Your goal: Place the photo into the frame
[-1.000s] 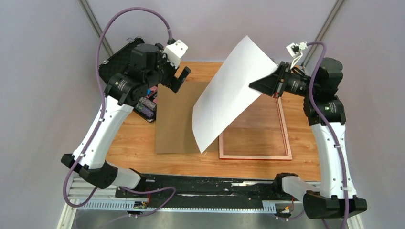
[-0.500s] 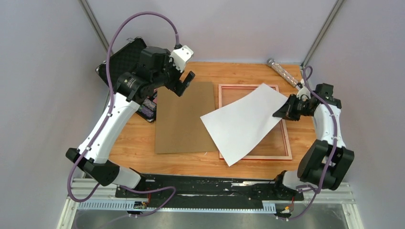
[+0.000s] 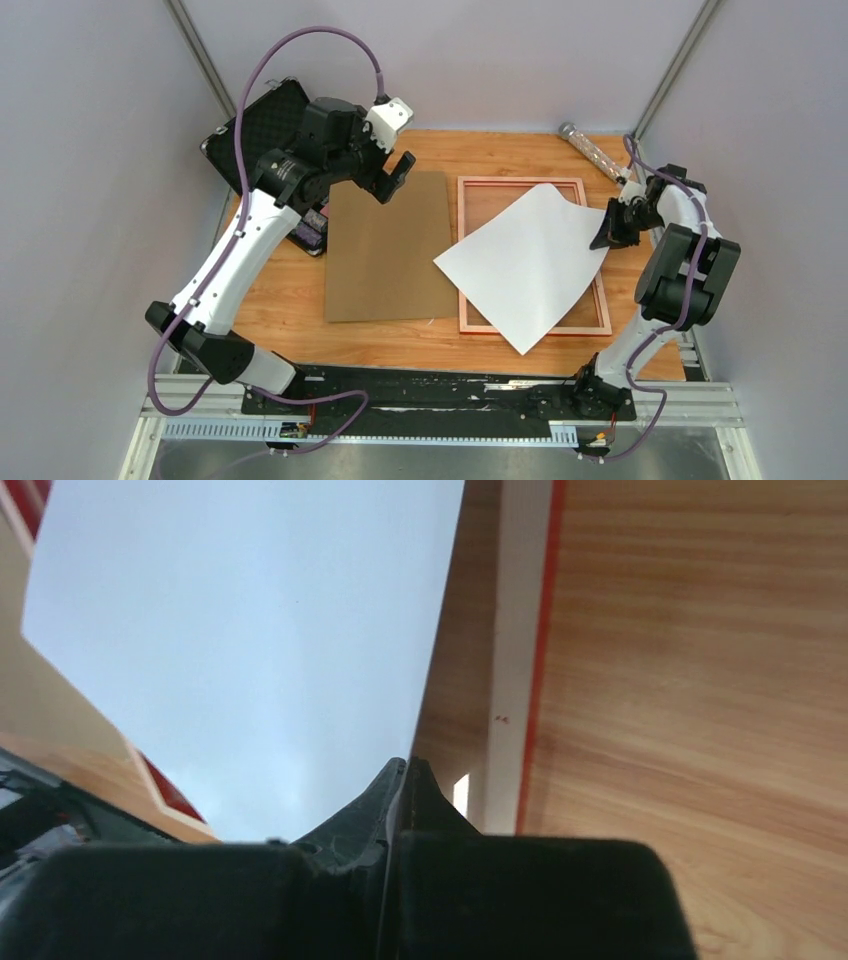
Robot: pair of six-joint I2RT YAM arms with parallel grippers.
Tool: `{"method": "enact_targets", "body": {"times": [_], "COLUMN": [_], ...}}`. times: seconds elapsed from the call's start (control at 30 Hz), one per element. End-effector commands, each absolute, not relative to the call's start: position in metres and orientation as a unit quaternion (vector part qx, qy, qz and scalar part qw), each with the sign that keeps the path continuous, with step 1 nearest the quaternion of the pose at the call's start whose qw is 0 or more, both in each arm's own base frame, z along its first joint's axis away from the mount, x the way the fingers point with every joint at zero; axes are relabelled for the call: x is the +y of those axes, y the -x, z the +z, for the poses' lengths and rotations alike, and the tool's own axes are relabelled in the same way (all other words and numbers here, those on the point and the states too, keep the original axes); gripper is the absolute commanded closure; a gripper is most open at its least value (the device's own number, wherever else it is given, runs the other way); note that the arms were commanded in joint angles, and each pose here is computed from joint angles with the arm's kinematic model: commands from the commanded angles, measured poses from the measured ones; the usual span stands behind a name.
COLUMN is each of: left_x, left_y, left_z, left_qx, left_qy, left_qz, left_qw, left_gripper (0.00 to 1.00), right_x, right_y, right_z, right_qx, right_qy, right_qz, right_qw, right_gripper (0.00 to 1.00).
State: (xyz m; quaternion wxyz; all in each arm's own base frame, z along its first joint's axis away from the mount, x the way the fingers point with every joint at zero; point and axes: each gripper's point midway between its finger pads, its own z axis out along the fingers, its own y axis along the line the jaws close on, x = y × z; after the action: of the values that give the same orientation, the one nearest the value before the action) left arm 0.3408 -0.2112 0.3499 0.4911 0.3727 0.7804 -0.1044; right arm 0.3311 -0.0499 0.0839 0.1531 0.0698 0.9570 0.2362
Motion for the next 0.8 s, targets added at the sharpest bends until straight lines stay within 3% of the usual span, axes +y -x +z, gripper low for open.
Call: {"method": "enact_targets", "body": {"times": [0.0, 0.77], "left_x": [-0.217, -0.220], "left_y": [-0.347, -0.353], "left_z": [0.348, 0.329], "left_qx": [0.777, 0.782], "left_qy": [-0.374, -0.391], "left_qz": [-0.112, -0.104], "left_qw": [0.494, 0.473], "left_gripper": [0.00, 0.00], "right_x": [-0.076, -0.068], "right_y": [-0.353, -0.308], "right_z": [0.088, 0.117], "right_qx": [0.972, 0.962], "right_qy": [0.027, 0.160], "right_qz": [0.149, 0.126], "right_qw": [0.182, 0.184], "right_gripper": [1.00, 1.00]}}
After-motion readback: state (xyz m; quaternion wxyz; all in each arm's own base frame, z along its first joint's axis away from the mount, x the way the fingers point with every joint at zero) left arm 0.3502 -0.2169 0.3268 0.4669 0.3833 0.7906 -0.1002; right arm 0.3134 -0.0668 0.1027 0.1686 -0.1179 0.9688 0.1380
